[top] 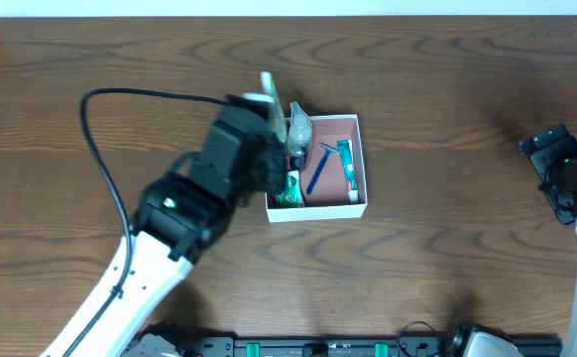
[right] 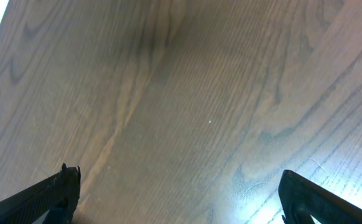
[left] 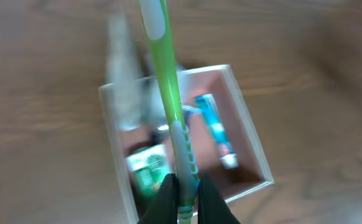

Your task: Pack container

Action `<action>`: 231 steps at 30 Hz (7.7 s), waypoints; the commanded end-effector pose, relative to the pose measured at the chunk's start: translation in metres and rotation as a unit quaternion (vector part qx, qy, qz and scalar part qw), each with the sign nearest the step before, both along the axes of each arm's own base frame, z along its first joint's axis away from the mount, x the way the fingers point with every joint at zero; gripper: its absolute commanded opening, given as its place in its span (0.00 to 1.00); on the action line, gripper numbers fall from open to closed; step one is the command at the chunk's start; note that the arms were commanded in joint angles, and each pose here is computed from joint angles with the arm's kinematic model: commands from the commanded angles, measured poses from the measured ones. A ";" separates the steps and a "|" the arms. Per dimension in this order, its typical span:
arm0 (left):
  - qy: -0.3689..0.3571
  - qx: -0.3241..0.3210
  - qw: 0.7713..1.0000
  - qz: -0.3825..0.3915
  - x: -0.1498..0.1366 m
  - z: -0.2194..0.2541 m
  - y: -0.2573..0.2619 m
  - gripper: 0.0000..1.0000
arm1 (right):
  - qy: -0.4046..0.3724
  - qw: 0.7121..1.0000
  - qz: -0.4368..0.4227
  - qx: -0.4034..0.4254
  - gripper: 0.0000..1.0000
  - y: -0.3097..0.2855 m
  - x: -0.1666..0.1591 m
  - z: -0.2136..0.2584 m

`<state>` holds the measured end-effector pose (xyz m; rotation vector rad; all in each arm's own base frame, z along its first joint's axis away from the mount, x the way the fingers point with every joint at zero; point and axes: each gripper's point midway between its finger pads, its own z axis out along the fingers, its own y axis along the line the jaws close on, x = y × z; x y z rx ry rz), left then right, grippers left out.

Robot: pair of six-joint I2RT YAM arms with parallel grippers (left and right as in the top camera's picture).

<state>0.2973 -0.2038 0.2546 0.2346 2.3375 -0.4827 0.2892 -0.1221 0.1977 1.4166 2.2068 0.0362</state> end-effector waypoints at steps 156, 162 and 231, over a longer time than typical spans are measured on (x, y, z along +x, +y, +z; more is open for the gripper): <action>-0.212 -0.006 0.961 0.180 -0.039 0.011 0.142 0.98 | -0.001 1.000 0.002 -0.006 0.99 -0.003 0.000 0.003; -0.248 -0.019 0.940 0.233 -0.050 0.005 0.176 0.98 | -0.001 1.000 0.002 -0.006 0.99 -0.003 0.000 0.003; -0.289 -0.019 0.914 0.284 -0.054 -0.117 0.214 0.98 | -0.039 0.999 0.023 -0.020 0.99 0.012 -0.003 0.027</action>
